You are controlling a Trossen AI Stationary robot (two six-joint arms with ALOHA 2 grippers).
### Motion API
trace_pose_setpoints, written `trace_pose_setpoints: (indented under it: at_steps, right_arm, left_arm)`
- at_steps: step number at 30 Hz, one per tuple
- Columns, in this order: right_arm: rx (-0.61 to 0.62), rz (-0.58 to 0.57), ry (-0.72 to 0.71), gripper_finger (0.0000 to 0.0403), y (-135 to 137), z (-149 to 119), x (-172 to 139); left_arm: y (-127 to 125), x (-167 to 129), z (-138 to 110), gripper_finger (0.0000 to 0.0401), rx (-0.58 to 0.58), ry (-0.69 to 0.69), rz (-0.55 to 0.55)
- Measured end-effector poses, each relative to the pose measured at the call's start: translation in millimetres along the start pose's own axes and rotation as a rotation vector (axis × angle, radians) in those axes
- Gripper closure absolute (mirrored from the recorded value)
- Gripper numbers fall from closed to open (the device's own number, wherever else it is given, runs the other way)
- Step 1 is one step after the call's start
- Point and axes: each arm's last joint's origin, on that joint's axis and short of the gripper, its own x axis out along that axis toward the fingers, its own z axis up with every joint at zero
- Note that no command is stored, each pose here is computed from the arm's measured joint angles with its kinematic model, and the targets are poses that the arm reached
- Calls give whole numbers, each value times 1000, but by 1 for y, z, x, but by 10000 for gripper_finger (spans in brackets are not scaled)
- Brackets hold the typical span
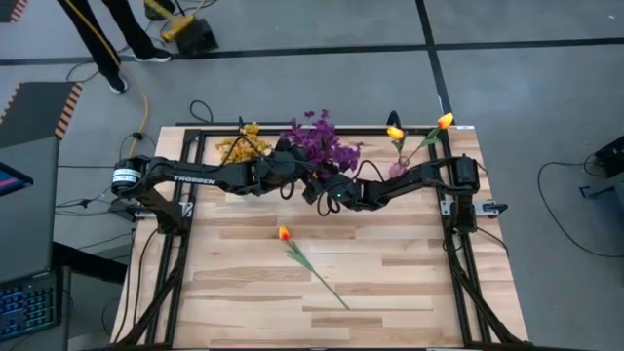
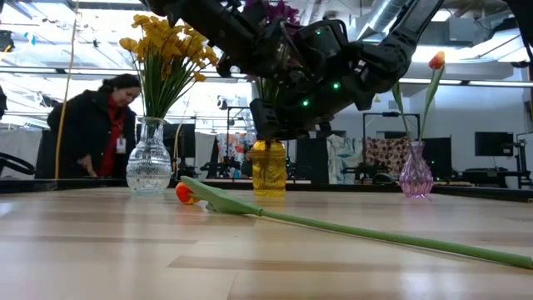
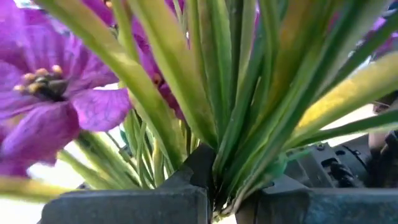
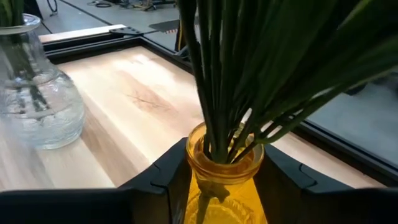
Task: Sort flowers into vase by color
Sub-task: Put the purple flowers into the yellow vase
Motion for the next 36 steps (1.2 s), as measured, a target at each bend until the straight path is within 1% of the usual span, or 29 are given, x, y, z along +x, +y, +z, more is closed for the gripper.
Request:
trace_pose_setpoints:
  at_steps: [3,5,12,18,22,26,30,33,36]
  right_arm:
    - [-7,5,4,234,2,-1,-2]
    - [-13,5,9,235,3,-1,-3]
    - [-25,-11,14,212,4,-2,-4]
    - [-25,-10,15,228,4,-3,-4]
    - [-25,-9,15,226,4,-3,-4]
    - [-26,-10,16,214,4,-3,-4]
    - [-26,-10,16,216,4,-3,-4]
    - [-26,-10,16,223,4,-3,-4]
    - [-25,-9,15,226,4,-3,-4]
  left_arm:
    - [-1,0,-2,383,8,16,-11]
    - [0,0,-3,383,14,27,-12]
    - [0,0,-4,383,41,43,-17]
    - [0,0,-4,377,54,44,-17]
    - [0,0,-4,357,56,45,-17]
    - [0,0,-5,322,57,46,-17]
    - [0,0,-5,290,55,46,-9]
    - [1,-3,-4,278,57,54,-12]
    - [4,-11,0,276,38,65,-19]
